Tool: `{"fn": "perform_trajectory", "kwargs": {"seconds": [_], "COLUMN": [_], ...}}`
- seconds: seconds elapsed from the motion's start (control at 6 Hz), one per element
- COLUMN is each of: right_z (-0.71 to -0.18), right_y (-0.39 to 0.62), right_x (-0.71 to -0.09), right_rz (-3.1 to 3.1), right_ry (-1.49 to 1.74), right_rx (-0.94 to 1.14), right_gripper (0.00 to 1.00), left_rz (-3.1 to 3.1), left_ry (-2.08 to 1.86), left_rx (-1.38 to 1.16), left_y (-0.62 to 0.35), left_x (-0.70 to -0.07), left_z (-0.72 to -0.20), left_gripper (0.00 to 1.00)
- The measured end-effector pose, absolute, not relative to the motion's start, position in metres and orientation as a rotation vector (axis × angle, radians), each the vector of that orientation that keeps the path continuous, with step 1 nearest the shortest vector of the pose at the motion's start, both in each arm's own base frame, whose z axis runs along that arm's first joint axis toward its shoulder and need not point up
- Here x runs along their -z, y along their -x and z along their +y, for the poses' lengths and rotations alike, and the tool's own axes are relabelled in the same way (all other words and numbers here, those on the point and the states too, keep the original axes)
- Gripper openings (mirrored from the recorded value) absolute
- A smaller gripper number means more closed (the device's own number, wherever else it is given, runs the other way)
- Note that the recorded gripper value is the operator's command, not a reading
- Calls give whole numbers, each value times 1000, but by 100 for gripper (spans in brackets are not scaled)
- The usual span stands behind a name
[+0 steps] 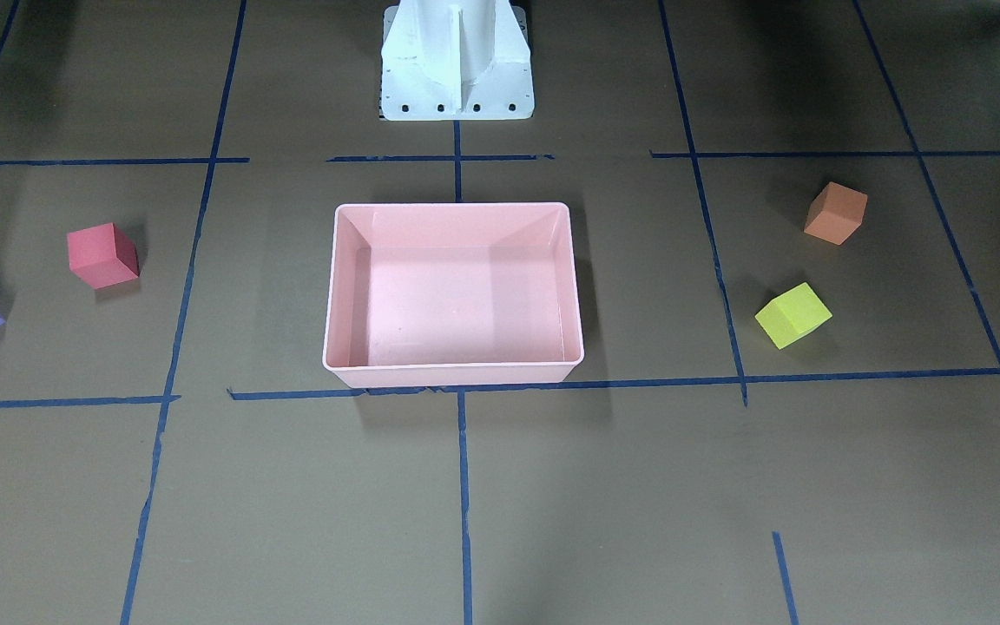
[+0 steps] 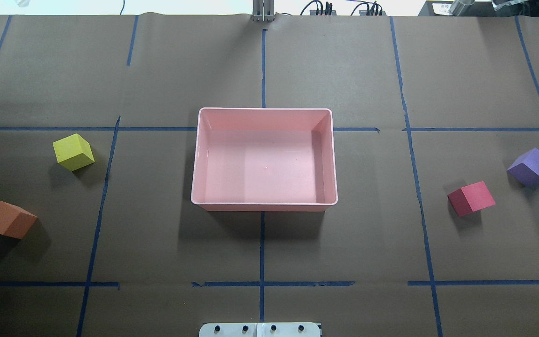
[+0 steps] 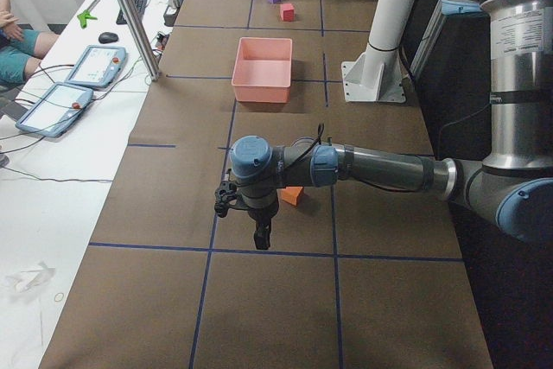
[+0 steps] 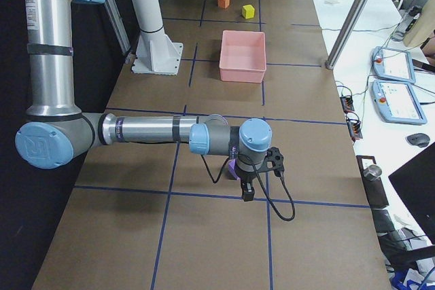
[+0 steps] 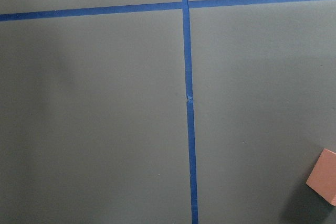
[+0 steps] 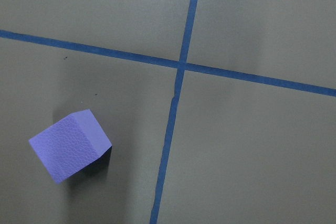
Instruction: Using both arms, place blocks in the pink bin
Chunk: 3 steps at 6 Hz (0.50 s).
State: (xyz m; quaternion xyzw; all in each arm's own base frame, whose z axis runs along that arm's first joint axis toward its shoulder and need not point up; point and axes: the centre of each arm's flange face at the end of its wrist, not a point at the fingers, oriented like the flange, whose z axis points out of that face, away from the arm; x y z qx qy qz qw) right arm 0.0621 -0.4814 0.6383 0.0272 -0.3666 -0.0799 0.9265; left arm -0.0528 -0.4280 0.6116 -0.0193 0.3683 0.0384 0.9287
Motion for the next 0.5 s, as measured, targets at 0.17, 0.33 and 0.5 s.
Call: {"fn": "perform_trajectory", "kwargs": {"seconds": [0.17, 0.33, 0.5], "right_z": [-483, -488, -496], "right_y": [-61, -50, -25], "right_x": [-631, -612, -584], "right_rz": [-752, -759, -783], "right_ry": [-70, -99, -117], "right_rx": [172, 209, 232], "right_gripper": [100, 100, 100], "left_rz": [754, 752, 754], "left_ry": [34, 28, 26], "left_rx": [-82, -86, -87], "left_y": [53, 53, 53], "left_x": [-609, -605, -604], "left_z": [-429, -429, -429], "left_gripper": [100, 100, 100]}}
